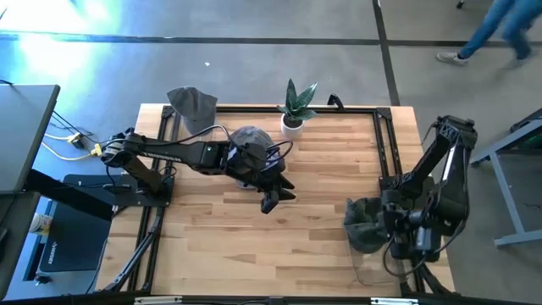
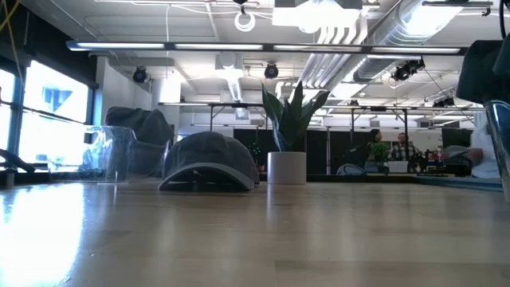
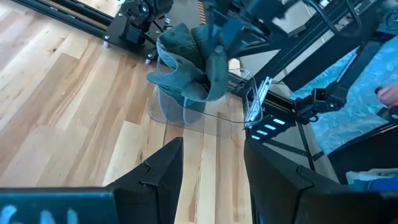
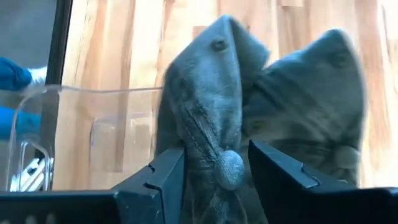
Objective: Pick & Place hat
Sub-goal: Put the black cap into the bottom transparent bin
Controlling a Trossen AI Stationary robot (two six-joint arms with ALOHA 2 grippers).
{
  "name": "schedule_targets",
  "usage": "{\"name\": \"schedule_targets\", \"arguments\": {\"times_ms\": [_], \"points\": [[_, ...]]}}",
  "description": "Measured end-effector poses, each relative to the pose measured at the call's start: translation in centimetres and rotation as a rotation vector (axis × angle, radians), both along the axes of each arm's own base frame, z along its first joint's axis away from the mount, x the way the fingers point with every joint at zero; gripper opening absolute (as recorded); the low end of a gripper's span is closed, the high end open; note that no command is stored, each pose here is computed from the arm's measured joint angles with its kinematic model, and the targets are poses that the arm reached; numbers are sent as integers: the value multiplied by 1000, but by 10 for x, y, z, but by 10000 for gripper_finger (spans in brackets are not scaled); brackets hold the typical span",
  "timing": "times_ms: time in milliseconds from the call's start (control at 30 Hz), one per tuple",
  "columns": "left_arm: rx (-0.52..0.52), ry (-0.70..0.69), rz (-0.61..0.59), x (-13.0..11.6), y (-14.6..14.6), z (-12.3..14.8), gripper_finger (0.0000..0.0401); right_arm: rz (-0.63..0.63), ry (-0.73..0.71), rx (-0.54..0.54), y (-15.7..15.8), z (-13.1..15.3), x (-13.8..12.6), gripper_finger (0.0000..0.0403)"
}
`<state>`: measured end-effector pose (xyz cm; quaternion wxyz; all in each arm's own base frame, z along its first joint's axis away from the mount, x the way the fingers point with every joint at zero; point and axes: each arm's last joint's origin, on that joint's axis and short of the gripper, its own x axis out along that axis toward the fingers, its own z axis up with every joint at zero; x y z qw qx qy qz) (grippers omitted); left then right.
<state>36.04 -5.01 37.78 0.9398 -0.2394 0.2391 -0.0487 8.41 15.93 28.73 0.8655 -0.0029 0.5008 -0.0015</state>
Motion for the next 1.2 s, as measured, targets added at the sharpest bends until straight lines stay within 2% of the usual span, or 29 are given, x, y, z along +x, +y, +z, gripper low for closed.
{"name": "schedule_targets", "arguments": {"times_ms": [133, 300, 533, 633, 767, 933, 1067, 1200], "points": [[2, -1, -3, 0, 0, 0, 165, -85, 11, 2, -16, 5, 2, 166], [3, -1, -3, 0, 0, 0, 165, -209, 59, -51, -31, 4, 5, 166], [0, -1, -12, 0, 0, 0, 165, -253, 214, -45, -39, 5, 9, 165], [0, -1, -12, 0, 0, 0, 165, -273, 253, 0, -43, 20, 9, 165], [0, 0, -12, 0, 0, 0, 165, -281, 228, 99, -44, 43, 14, 165], [0, 0, -13, 0, 0, 0, 165, -179, 159, 238, -35, 57, 25, 165], [-1, 0, -16, 0, -1, 0, 165, -110, 131, 373, -26, 51, 41, 165], [6, -2, -20, 0, -1, 0, 165, -6, 140, 524, -16, 32, 62, 165]]}}
